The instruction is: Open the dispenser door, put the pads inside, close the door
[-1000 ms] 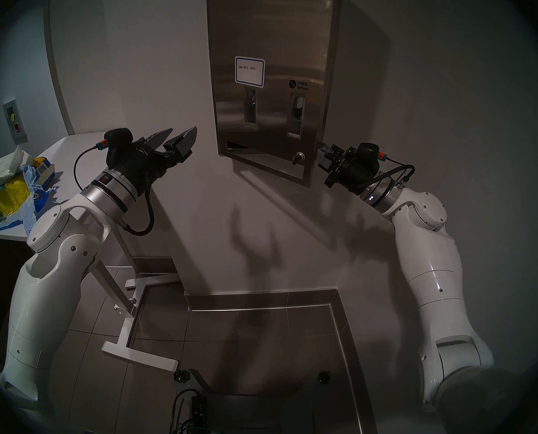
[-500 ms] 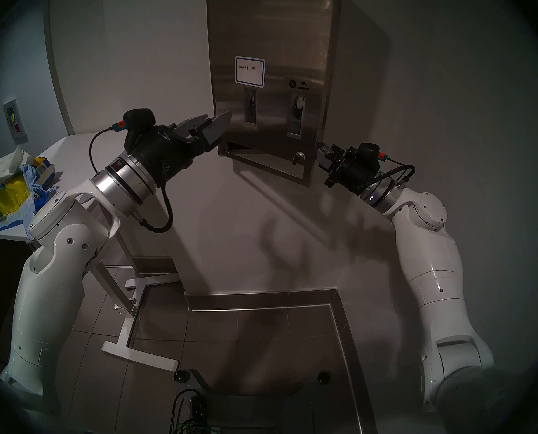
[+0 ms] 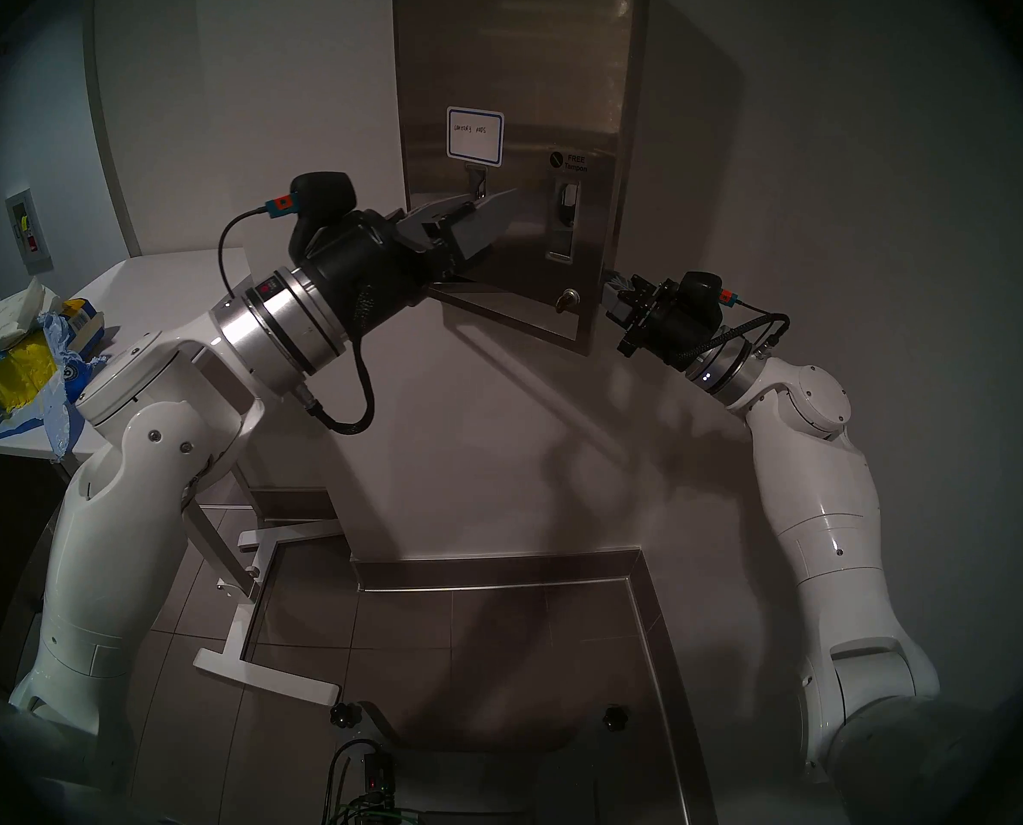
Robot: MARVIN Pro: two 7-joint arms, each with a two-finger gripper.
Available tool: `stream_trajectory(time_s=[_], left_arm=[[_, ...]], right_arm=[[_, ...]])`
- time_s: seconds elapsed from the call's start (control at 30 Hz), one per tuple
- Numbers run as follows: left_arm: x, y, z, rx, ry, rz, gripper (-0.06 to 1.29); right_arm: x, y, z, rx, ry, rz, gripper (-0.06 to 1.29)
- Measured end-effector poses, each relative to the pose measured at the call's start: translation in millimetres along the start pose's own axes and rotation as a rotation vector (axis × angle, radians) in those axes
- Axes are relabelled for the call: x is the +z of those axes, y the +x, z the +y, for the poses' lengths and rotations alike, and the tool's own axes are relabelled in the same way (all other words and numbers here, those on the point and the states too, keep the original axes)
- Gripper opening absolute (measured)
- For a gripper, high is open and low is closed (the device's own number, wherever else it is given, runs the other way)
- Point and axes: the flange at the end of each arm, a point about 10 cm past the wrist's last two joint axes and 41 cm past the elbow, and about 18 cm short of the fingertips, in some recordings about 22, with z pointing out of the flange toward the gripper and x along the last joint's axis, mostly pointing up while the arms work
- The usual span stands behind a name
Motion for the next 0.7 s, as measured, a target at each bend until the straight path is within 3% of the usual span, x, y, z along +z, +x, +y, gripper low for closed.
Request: stream_trajectory(time_s=[0.7], left_arm=[[41.6, -27.1, -8.1, 0.044, -0.016, -0.07, 1.23]], right_arm=[[-0.1, 0.3, 0, -0.001, -0.001, -0.001, -0.04]])
